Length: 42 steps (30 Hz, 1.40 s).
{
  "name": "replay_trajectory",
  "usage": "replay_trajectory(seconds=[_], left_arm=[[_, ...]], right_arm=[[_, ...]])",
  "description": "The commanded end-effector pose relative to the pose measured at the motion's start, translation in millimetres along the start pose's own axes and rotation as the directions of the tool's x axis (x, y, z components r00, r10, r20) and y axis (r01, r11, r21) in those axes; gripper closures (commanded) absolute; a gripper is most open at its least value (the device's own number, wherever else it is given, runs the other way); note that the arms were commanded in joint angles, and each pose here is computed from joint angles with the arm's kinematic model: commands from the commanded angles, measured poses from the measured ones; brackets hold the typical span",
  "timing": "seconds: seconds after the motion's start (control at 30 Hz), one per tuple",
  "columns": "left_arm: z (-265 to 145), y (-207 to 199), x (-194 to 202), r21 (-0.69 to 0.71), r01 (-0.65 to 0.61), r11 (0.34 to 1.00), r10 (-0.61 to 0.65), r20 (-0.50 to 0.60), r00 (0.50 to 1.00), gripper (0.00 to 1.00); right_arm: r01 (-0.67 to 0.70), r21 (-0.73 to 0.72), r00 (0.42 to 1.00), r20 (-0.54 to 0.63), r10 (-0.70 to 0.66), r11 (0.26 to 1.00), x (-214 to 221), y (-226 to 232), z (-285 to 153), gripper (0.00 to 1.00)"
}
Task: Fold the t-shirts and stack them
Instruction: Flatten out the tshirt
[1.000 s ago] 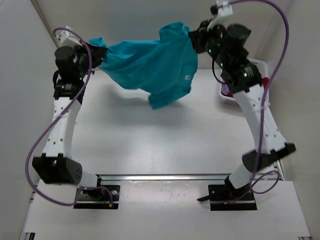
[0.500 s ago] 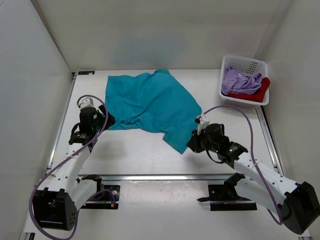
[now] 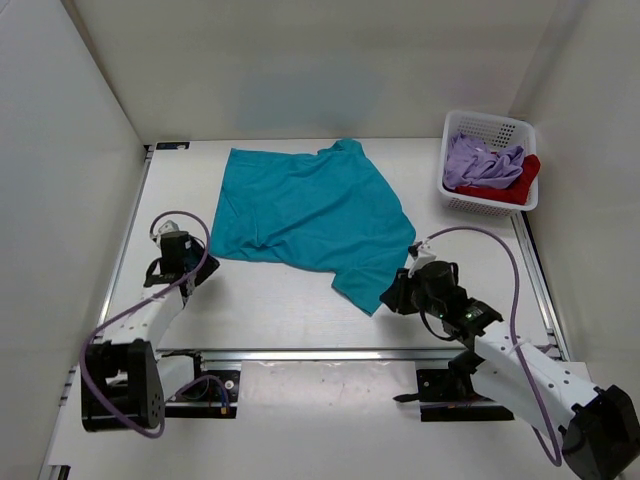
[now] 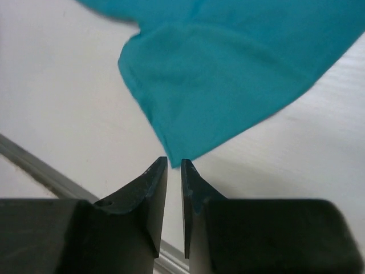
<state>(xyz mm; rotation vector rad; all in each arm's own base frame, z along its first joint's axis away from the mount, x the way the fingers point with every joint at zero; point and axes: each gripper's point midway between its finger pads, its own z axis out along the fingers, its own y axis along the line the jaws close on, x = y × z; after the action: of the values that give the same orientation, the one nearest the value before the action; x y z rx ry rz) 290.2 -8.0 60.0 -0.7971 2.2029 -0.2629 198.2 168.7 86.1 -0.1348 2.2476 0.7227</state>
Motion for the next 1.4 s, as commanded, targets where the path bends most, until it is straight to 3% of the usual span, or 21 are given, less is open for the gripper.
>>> replay_trajectory(seconds=[0.0,0.2,0.33,0.57,0.73,0.8,0.87,1.0,1.27,1.37], left_arm=[[12,-18,-16,0.067,0.113,0.991,-0.116,0.049,0.992,0.52],[39,-25,-26,0.076,0.195,0.978,-0.200,0.055,0.978,0.49],[52,-21,-31,0.047,0.210,0.976,-0.213,0.052,0.976,0.55],[65,-24,-35,0.053,0.234,0.971,-0.237,0.056,0.970,0.55],[73,-25,-33,0.030,0.221,0.975,-0.222,0.040,0.974,0.73],[73,-24,-35,0.026,0.220,0.975,-0.221,0.044,0.974,0.75],[72,-19,-37,0.010,0.216,0.976,-0.216,0.057,0.975,0.71],[68,-18,-34,-0.008,0.192,0.981,-0.191,0.067,0.979,0.55],[74,-11,-30,-0.034,0.188,0.982,-0.186,0.051,0.981,0.02],[77,-13,-28,-0.039,0.190,0.981,-0.188,0.032,0.982,0.01]], right_arm=[[-0.009,-0.026,0.999,0.037,0.010,1.000,-2,11,5,0.85],[-0.028,-0.041,1.000,0.013,0.028,0.999,10,7,7,0.78],[-0.048,-0.047,0.999,0.002,0.048,0.998,16,6,9,0.74],[-0.040,-0.056,0.999,-0.018,0.039,0.998,22,9,11,0.73],[-0.048,-0.054,0.999,-0.011,0.048,0.997,21,7,12,0.73],[-0.053,-0.053,0.999,-0.016,0.052,0.997,22,6,11,0.73],[-0.056,-0.045,0.998,-0.011,0.055,0.997,21,3,12,0.71],[-0.061,-0.033,0.998,-0.022,0.060,0.998,23,1,14,0.68],[-0.066,-0.034,0.997,-0.033,0.065,0.997,30,3,15,0.68],[-0.071,-0.020,0.997,-0.026,0.071,0.997,30,-2,15,0.67]])
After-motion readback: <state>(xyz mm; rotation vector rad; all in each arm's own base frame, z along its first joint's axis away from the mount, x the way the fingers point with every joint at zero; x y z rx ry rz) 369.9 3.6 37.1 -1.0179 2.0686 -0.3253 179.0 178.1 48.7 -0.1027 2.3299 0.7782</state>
